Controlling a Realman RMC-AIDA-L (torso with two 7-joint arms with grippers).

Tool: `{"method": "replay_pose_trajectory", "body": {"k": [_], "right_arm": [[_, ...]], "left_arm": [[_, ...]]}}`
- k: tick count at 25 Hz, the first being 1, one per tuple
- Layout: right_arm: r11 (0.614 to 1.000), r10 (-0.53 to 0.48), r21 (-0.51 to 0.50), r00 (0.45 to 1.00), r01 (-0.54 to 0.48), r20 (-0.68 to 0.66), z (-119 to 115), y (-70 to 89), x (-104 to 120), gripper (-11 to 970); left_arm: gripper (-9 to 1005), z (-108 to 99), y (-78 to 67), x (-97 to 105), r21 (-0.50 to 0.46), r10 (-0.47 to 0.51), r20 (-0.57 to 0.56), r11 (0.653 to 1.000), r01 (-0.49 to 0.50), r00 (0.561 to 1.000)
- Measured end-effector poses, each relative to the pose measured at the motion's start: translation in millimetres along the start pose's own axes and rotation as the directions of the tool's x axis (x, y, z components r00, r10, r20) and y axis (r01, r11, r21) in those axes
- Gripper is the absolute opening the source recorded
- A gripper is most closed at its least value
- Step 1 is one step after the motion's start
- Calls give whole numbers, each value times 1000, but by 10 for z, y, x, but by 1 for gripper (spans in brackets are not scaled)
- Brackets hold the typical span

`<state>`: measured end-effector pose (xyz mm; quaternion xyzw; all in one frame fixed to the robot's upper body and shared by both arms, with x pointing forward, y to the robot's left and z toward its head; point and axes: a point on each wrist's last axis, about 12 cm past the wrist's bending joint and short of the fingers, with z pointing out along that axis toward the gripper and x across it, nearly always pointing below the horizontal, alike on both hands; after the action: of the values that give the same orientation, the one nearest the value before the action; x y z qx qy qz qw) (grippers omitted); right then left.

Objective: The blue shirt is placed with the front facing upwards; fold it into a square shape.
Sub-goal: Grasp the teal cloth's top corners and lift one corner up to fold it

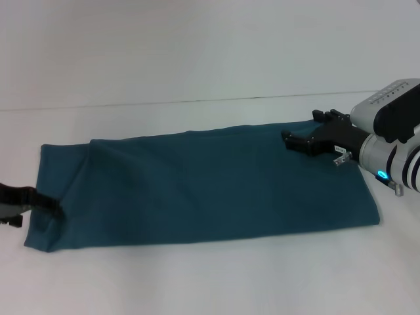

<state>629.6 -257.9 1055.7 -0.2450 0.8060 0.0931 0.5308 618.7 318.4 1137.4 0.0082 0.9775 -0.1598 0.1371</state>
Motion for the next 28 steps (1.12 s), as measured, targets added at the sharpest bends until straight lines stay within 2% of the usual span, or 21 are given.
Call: {"method": "replay_pose_trajectory", "body": {"k": [8,28], "right_arm": [[1000,9,-2,1000,-9,-11,-14,12,51,897],[1000,6,-5,1000,-6,-8,-5,17,35,896]], "left_arm": [[871,112,57,49,-11,-28,-22,1000,28,999],[868,159,135,115,-2,-63,-54,998,62,997]]}}
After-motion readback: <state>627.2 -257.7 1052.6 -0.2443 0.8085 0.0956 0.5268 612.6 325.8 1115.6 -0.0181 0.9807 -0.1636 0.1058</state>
